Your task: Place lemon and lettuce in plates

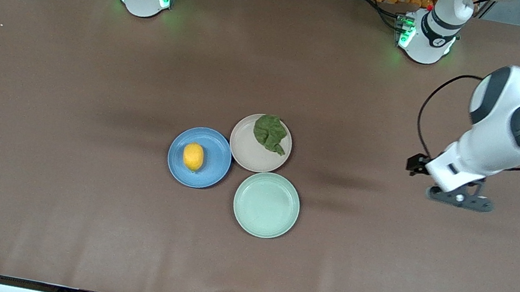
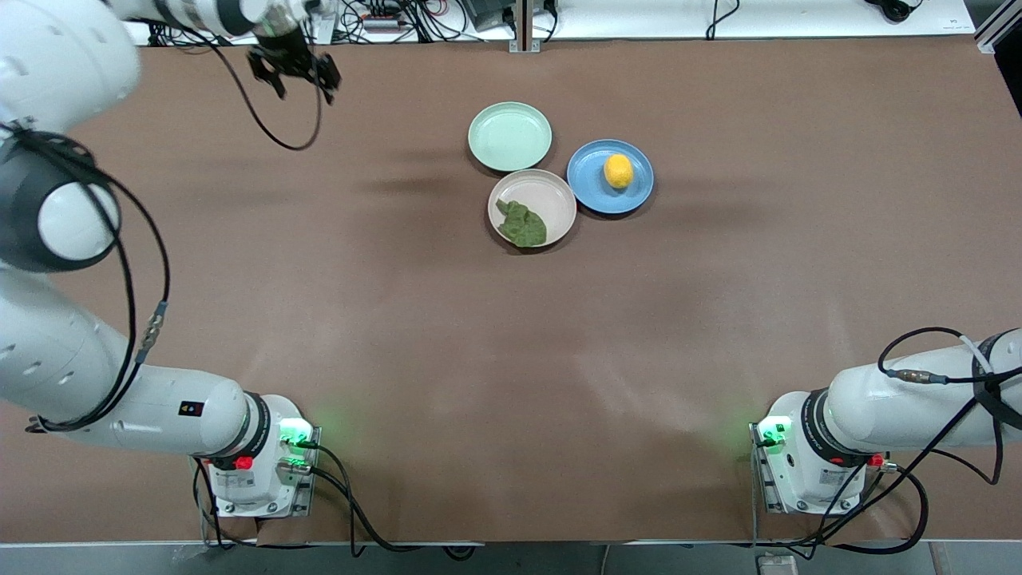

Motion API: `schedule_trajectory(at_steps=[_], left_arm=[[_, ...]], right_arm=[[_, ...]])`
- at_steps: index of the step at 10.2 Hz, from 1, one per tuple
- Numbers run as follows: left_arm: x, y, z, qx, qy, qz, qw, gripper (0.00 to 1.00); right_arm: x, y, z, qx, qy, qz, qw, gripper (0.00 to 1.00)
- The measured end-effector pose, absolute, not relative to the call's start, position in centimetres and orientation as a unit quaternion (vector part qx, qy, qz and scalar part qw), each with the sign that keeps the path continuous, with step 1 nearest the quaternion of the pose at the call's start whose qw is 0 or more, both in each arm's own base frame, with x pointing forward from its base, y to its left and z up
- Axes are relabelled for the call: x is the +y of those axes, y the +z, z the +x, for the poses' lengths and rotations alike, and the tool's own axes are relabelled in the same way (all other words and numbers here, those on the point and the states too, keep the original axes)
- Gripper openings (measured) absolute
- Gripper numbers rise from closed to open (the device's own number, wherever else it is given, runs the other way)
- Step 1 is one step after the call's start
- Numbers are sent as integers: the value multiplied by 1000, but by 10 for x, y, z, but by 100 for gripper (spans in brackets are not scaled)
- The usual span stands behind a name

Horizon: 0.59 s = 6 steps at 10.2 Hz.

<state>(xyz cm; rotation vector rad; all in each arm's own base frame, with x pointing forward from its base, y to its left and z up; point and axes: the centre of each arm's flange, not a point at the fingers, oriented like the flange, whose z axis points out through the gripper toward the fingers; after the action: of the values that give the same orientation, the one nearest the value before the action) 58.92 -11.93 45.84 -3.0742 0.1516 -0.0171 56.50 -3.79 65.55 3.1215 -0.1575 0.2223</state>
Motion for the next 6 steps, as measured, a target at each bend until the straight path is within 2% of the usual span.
schedule_trajectory(at_steps=[2,6], left_arm=[[-118,505,577,48,-42,-997,30,100],[-104,568,559,29,-22,-999,27,100]], right_arm=[[-39,659,566,-51,72,996,4,100],[-37,661,565,-49,66,997,4,100]])
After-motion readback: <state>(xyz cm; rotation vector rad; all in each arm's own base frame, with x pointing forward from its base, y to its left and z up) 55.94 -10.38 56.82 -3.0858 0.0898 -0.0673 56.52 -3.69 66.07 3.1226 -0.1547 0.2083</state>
